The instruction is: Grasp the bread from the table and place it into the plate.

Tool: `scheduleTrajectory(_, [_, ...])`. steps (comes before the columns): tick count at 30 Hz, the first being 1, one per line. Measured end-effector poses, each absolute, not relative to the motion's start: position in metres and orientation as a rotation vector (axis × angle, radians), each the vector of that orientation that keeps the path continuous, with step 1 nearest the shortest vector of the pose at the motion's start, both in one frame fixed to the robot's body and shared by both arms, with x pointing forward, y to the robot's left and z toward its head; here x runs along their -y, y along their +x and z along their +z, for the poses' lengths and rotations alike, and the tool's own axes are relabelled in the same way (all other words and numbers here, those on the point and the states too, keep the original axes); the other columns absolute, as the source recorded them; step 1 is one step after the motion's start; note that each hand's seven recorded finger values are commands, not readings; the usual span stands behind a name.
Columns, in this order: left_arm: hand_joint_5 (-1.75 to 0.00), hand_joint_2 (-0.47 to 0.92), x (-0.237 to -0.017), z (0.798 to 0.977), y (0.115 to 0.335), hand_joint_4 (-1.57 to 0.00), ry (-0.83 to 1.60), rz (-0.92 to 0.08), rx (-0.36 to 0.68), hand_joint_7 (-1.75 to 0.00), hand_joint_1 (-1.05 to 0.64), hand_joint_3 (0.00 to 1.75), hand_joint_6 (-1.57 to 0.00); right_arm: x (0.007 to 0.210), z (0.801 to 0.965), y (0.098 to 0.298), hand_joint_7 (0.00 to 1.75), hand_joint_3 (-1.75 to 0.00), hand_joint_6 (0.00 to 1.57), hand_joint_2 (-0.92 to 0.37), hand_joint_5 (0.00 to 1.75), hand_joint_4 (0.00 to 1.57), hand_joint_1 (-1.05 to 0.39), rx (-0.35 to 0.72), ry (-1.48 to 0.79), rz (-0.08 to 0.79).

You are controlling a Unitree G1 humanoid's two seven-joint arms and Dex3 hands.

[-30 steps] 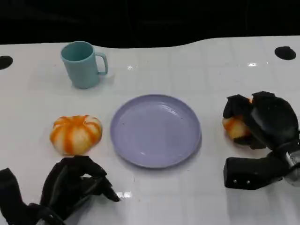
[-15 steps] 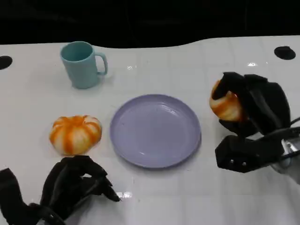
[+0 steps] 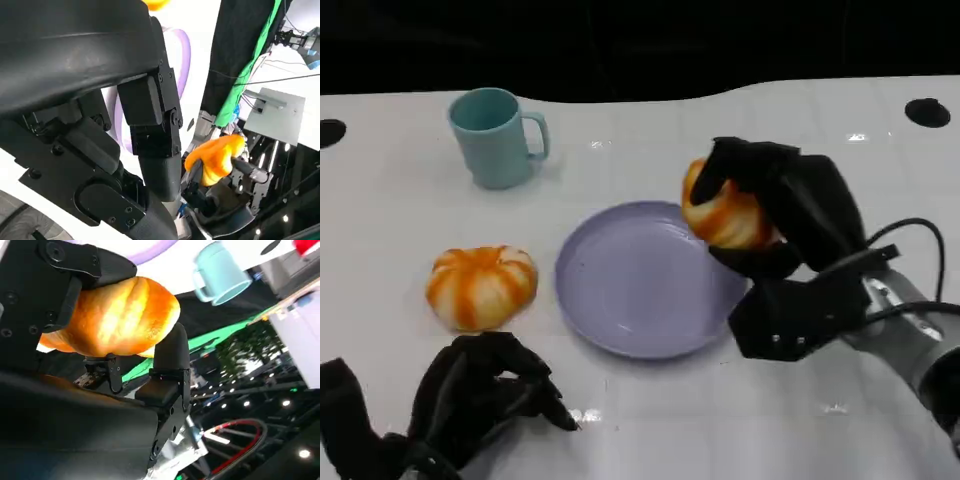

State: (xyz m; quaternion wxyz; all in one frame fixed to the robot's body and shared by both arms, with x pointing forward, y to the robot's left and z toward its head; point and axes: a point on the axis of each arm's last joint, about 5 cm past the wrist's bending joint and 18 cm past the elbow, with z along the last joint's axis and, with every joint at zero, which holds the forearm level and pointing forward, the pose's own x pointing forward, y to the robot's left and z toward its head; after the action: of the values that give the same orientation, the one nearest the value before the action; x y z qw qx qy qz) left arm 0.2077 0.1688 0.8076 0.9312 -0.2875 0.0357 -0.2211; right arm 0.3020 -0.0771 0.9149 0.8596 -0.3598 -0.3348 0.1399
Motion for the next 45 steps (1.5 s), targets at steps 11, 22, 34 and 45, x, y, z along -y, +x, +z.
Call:
scheduleTrajectory(11, [-0.59, 0.61, -0.169, 0.807, 0.206, -1.57, -0.587, -0.453, -0.075, -0.36, -1.05, 0.00, -1.57, 0.051, 0.910, 0.299, 1.71, -1.42, 0.81, -0.24, 1.75, 1.02, -0.13, 0.639, -0.804, 0.419])
scheduleTrajectory(22, [-0.60, 0.60, -0.169, 0.807, 0.204, -1.57, -0.589, -0.446, -0.075, -0.37, -1.05, 0.00, -1.57, 0.046, 0.900, 0.298, 0.53, -0.67, 0.71, -0.60, 1.17, 0.60, -0.32, 0.514, -0.865, 0.483])
scheduleTrajectory(34, [-0.59, 0.60, -0.168, 0.806, 0.204, -1.57, -0.595, -0.448, -0.082, -0.36, -1.05, 0.00, -1.57, 0.051, 0.902, 0.303, 0.00, -0.36, 0.21, -0.92, 0.35, 0.02, -0.77, 0.380, -0.990, 0.606])
scheduleTrajectory(45, [-0.59, 0.61, -0.168, 0.806, 0.204, -1.57, -0.594, -0.450, -0.082, -0.36, -1.05, 0.00, -1.57, 0.053, 0.916, 0.309, 0.00, -0.40, 0.09, -0.92, 0.09, 0.00, -0.87, 0.339, -0.968, 0.683])
